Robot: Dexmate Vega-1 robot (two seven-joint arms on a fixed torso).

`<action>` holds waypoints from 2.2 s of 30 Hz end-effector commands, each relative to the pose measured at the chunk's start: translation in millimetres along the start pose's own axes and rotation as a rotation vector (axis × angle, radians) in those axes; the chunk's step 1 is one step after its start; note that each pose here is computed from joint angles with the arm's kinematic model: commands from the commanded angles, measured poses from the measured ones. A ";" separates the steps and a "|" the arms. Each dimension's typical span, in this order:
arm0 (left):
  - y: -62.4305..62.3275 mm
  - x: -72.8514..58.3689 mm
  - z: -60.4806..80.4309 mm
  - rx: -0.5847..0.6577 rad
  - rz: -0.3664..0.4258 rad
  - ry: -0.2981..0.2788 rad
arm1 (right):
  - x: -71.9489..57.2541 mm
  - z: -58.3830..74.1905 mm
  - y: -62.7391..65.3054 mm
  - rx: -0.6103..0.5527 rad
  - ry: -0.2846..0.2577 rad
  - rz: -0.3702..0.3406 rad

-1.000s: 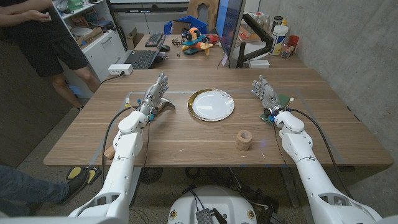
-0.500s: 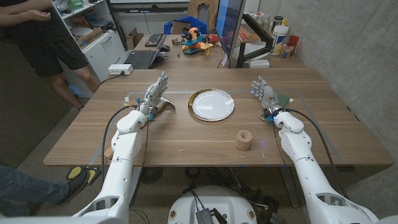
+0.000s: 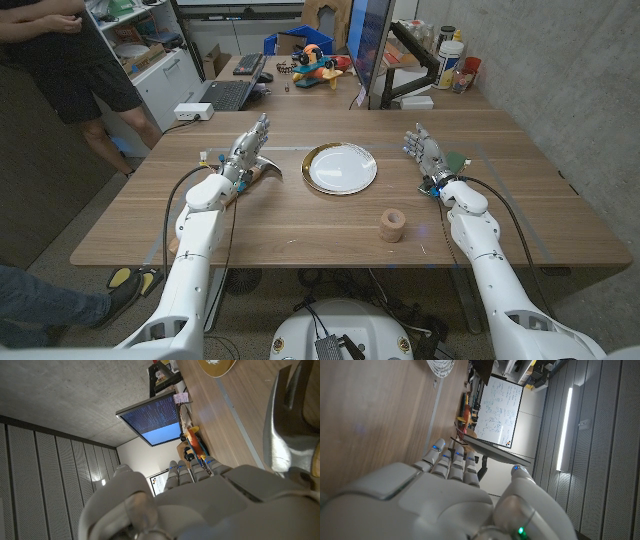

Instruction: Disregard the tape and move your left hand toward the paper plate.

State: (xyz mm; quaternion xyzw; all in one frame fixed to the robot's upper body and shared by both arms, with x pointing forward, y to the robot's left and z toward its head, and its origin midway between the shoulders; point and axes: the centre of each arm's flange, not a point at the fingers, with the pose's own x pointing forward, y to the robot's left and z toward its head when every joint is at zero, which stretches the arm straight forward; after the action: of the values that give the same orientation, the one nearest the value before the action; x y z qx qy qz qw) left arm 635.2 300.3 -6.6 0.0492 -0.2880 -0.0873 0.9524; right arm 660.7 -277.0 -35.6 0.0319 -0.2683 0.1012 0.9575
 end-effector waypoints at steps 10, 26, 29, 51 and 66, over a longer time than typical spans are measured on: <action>-10.7 10.8 12.1 0.068 -0.036 -0.002 | 0.5 -1.5 -4.3 0.010 -0.012 -0.009; -16.2 15.2 18.1 0.094 -0.048 -0.012 | 4.1 -3.0 -5.7 0.020 -0.014 -0.007; -17.2 16.0 18.8 0.100 -0.051 -0.010 | 4.8 -3.0 -5.9 0.022 -0.020 -0.007; -28.9 25.1 28.3 0.124 -0.079 -0.018 | 8.8 -1.4 -8.2 0.029 -0.040 -0.021; -34.8 27.4 37.0 0.152 -0.091 -0.028 | 6.0 2.6 -10.4 0.017 -0.054 -0.029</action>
State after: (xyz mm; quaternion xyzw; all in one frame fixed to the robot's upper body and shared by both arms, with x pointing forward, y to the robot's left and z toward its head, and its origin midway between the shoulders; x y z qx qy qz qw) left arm 633.9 263.9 29.8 0.1255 -0.3021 -0.1072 0.9389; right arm 669.1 -284.4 -32.2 0.0503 -0.2875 0.0932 0.9519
